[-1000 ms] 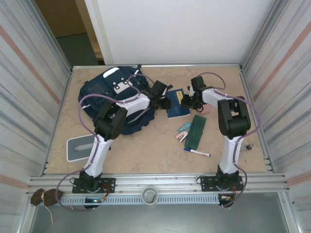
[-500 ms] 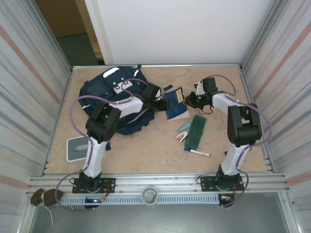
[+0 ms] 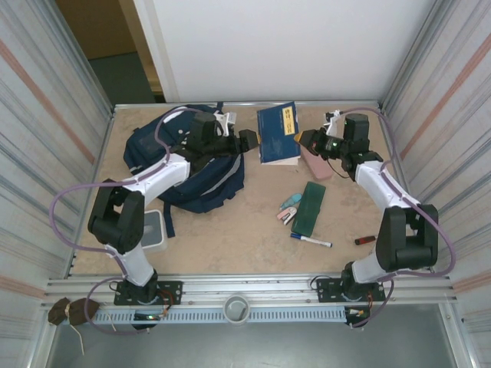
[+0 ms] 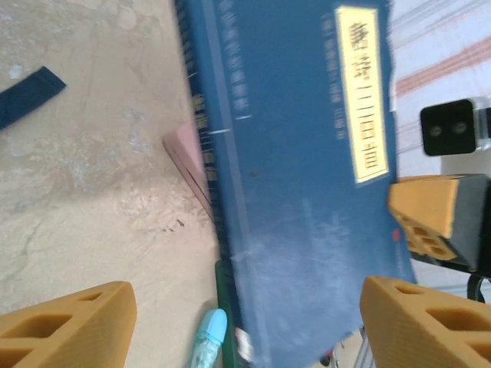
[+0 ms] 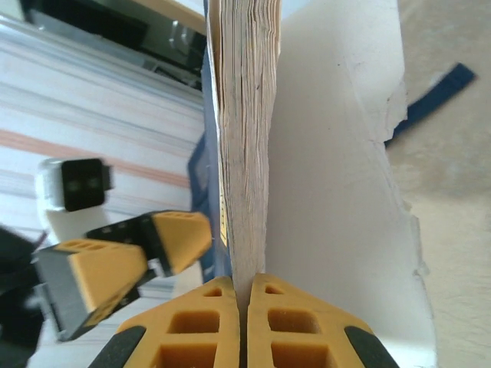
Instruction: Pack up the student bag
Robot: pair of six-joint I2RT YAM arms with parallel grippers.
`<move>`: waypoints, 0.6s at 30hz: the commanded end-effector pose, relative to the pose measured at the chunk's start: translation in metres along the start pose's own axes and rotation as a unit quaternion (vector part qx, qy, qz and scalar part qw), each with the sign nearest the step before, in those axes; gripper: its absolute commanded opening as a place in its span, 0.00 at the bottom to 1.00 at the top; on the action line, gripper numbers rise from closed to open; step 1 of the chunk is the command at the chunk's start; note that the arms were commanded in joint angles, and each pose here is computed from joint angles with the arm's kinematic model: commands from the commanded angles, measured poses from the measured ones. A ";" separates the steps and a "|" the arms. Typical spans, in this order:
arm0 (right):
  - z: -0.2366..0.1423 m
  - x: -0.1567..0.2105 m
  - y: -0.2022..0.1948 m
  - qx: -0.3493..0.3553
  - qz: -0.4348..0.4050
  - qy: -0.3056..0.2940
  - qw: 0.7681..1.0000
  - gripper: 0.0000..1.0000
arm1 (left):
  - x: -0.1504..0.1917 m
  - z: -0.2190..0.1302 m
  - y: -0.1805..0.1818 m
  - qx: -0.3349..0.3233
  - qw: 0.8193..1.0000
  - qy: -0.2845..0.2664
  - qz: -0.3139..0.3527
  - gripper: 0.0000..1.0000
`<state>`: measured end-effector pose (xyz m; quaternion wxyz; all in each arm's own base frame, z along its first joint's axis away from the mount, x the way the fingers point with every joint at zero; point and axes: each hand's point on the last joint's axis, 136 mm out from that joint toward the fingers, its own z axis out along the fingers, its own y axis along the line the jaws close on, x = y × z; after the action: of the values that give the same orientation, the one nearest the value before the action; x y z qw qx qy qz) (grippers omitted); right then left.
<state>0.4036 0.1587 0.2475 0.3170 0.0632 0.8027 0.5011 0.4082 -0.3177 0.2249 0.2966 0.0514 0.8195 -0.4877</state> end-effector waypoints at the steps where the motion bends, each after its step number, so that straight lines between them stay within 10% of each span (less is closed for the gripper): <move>1: -0.011 0.004 0.051 -0.066 -0.025 0.000 0.998 0.00 | 0.000 -0.009 -0.017 0.043 0.999 0.007 -0.013 0.79; 7: -0.005 0.021 0.064 -0.082 -0.036 0.024 0.996 0.00 | -0.008 -0.016 -0.051 0.126 0.992 0.005 -0.004 0.72; 16: -0.002 0.029 0.050 -0.060 -0.064 0.055 0.995 0.00 | -0.014 -0.036 -0.080 0.178 0.984 -0.011 0.021 0.14; 18: -0.006 0.029 0.051 -0.065 -0.068 0.054 0.994 0.19 | -0.015 -0.046 -0.092 0.194 0.980 -0.016 0.034 0.06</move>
<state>0.3720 0.1899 0.2628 0.2967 0.0007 0.7973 0.5257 0.3838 -0.3304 0.2684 0.2710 0.0848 0.7495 -0.5981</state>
